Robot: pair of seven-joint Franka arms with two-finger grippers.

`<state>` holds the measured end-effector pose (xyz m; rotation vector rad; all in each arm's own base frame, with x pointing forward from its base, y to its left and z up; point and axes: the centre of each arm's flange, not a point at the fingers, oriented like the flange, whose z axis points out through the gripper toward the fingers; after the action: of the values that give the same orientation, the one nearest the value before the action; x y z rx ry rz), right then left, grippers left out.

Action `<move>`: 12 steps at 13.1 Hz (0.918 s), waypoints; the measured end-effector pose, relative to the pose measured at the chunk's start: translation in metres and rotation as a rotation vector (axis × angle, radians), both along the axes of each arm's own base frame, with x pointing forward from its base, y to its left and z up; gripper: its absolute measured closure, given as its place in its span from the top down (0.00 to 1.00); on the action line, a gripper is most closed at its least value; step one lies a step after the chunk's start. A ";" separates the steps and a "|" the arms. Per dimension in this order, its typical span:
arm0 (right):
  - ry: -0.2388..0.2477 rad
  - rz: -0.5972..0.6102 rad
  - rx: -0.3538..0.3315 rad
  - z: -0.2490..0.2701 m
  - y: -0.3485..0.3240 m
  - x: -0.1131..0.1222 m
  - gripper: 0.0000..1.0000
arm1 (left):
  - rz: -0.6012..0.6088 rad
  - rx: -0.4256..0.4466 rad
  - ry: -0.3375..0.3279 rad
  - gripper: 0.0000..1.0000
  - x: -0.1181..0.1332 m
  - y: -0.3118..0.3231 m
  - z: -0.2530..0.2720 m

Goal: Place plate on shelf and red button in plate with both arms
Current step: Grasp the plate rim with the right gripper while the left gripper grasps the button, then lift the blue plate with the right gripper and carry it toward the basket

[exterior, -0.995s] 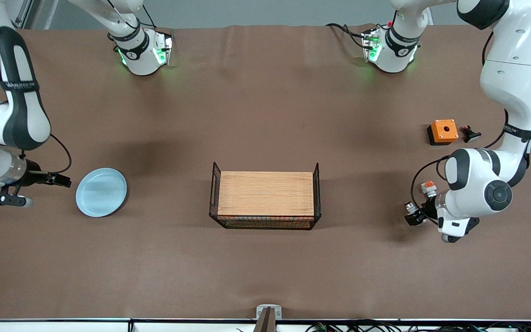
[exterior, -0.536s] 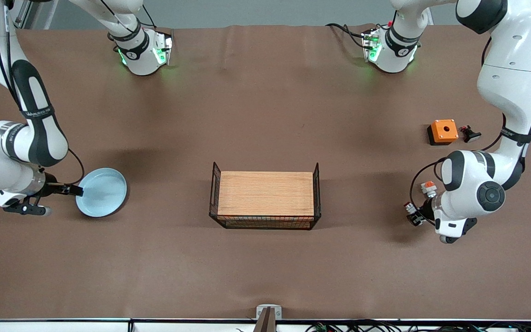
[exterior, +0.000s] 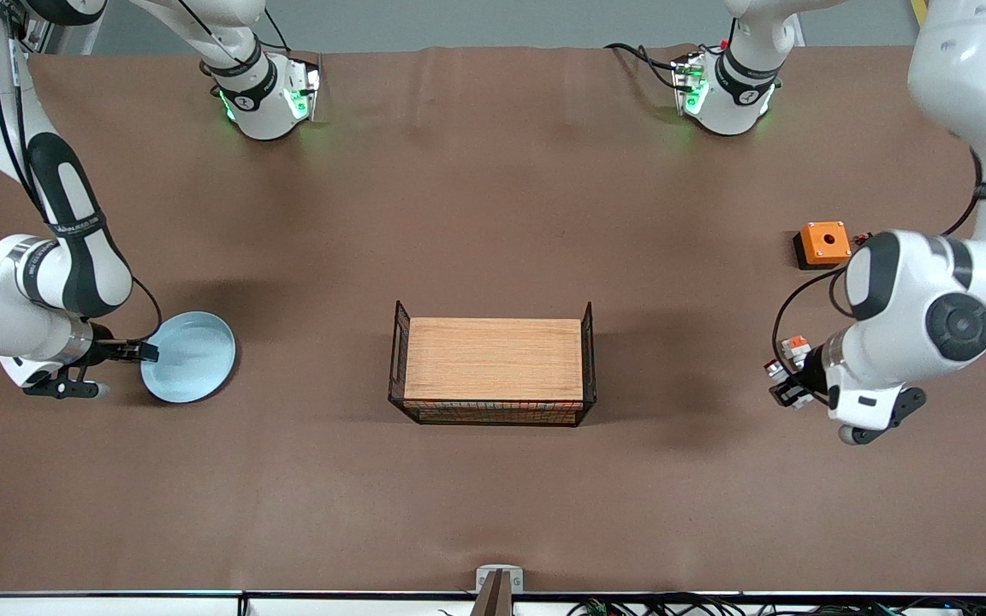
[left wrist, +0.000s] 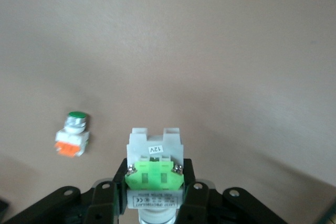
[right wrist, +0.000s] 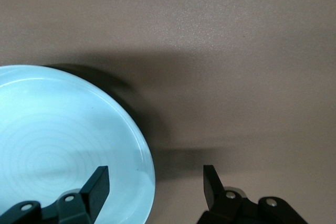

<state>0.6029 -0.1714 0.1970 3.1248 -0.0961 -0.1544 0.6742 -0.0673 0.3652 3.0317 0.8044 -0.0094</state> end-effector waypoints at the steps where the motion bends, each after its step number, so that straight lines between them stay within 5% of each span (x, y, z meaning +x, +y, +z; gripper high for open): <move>1: -0.005 -0.011 0.027 -0.001 0.000 0.000 0.74 | -0.007 0.012 0.005 0.41 -0.006 -0.004 0.024; 2: -0.009 -0.015 0.054 -0.003 0.000 -0.001 0.63 | -0.016 0.020 0.012 0.41 -0.011 -0.010 0.045; 6: 0.001 -0.022 0.080 -0.014 -0.009 -0.006 0.59 | -0.056 0.037 0.034 0.41 -0.029 -0.036 0.106; 9: 0.002 -0.016 0.083 -0.016 -0.008 -0.006 0.41 | -0.078 0.049 0.033 0.41 -0.040 -0.044 0.138; 12: 0.003 0.024 0.091 -0.014 -0.007 -0.005 0.05 | -0.084 0.043 0.034 0.41 -0.050 -0.052 0.156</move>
<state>0.5975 -0.1783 0.1828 3.2146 -0.0535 -0.1675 0.6237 -0.1188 0.5214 3.1124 0.6870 -0.0451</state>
